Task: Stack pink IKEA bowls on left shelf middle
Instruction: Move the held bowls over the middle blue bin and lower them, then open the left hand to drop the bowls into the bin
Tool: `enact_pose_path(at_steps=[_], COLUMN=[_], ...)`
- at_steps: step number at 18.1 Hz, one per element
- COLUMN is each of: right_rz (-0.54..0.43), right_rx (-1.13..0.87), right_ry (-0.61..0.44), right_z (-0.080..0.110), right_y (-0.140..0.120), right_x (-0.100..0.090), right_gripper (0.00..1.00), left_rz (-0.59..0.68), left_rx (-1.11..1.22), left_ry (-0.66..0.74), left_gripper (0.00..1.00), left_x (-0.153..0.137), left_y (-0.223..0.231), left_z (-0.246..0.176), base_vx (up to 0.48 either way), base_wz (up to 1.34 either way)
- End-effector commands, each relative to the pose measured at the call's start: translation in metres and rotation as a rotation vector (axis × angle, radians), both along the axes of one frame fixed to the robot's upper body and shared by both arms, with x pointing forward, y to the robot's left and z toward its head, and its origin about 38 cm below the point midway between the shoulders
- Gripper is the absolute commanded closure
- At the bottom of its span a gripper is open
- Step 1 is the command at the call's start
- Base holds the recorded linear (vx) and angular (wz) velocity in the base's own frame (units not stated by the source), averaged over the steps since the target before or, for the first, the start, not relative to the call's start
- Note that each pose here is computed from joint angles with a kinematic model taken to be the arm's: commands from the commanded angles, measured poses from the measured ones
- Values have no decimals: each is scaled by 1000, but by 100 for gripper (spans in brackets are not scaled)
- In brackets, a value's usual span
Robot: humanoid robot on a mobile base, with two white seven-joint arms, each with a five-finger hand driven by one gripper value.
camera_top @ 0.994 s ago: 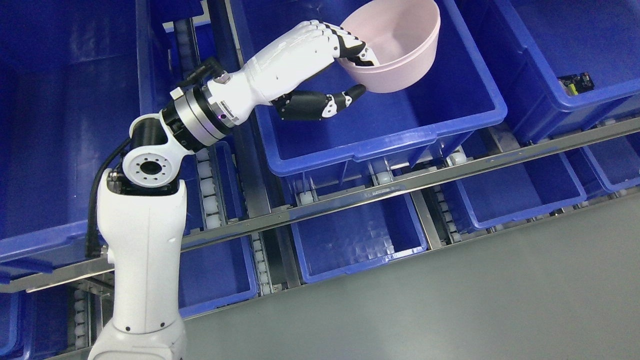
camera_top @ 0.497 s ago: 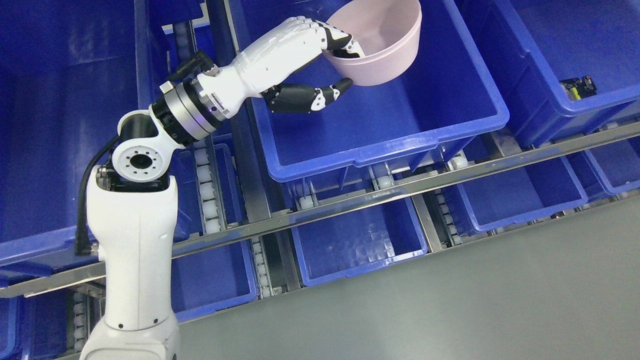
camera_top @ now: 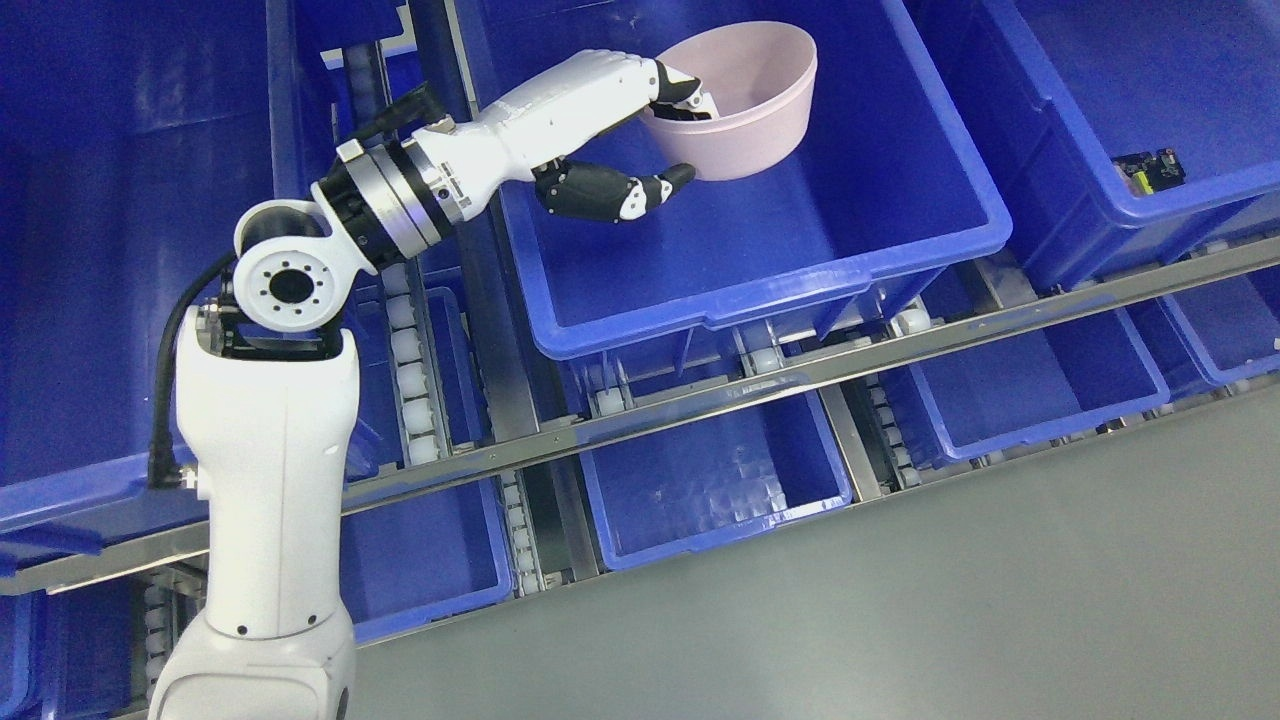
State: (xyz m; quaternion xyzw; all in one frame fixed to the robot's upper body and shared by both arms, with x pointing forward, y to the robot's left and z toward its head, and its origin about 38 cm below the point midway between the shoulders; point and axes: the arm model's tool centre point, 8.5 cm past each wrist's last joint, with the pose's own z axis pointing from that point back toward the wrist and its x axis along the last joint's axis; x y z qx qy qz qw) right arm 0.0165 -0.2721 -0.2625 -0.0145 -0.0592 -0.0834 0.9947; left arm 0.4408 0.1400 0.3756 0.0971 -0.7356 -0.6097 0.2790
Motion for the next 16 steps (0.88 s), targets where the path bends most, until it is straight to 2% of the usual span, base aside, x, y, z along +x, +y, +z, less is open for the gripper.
enact_pose_path(at_steps=[1,3,10,14,16], right_rz=[1,1,1,1,1], right_rx=[-20,-20,-20,-20,-21], right_ry=[0,0,0,0,0], right_z=[1,1,1,1,1], right_y=[-11,-11,-11,-11,-11], right_x=[0,0,0,0,0], right_gripper=[0,0,0,0,0], left_rz=[44,45,24,37,68], left_rx=[101,103,107,68,-83], left_ry=[85,93,104,69,-5], left_gripper=[86,83,60,40,27], left_x=[20,20,17,19,22], left_y=[-10,-9,-19,-13,-7], left_z=[-26,-29,-36,-21,15], base_vx=[-17,-18,-6,-1,-13], base_wz=[-23,-59,-7,3,-6])
